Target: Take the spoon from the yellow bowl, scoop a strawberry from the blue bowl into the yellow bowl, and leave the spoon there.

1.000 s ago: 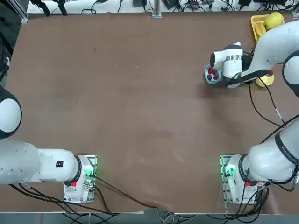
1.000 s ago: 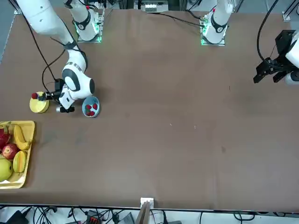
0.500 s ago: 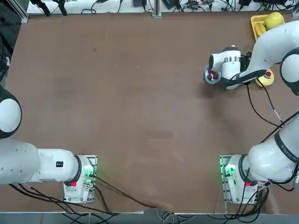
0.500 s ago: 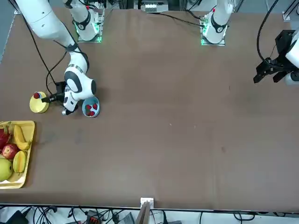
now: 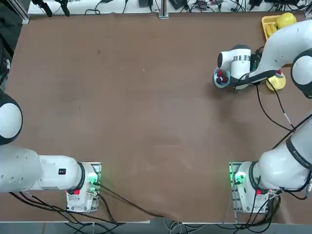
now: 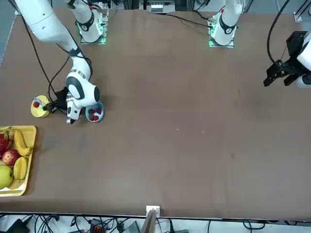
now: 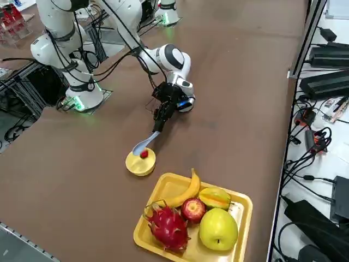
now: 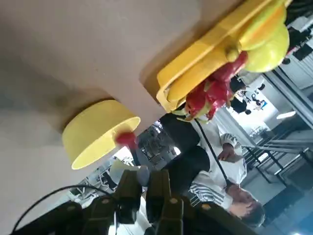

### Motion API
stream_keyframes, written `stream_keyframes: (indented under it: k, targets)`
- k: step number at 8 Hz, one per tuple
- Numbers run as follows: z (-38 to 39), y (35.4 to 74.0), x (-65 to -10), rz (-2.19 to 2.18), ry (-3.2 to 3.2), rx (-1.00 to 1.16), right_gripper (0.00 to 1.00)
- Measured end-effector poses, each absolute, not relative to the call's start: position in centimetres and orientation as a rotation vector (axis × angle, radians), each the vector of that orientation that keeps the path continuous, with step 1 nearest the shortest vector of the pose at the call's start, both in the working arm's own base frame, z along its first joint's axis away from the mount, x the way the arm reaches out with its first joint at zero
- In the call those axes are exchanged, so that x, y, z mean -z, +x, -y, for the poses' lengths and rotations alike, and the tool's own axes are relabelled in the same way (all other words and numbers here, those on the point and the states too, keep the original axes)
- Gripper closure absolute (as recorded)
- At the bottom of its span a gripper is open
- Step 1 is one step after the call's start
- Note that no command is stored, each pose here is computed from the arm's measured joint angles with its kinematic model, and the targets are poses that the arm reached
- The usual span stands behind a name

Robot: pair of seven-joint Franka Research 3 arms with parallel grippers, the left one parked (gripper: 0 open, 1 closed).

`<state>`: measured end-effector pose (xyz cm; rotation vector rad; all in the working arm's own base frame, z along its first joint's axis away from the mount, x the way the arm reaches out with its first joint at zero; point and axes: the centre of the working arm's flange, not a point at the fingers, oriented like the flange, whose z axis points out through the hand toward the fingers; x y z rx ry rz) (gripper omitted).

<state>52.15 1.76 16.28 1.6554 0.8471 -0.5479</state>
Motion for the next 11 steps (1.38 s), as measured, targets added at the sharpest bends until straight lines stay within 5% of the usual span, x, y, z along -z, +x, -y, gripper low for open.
stream_keyframes:
  k: [6,11]
  targets:
    - [-1.1,54.9,-17.8,-0.735,1.731,0.608,0.89]
    - [-1.0,55.4,-17.5,-0.353,1.817,0.347,0.89]
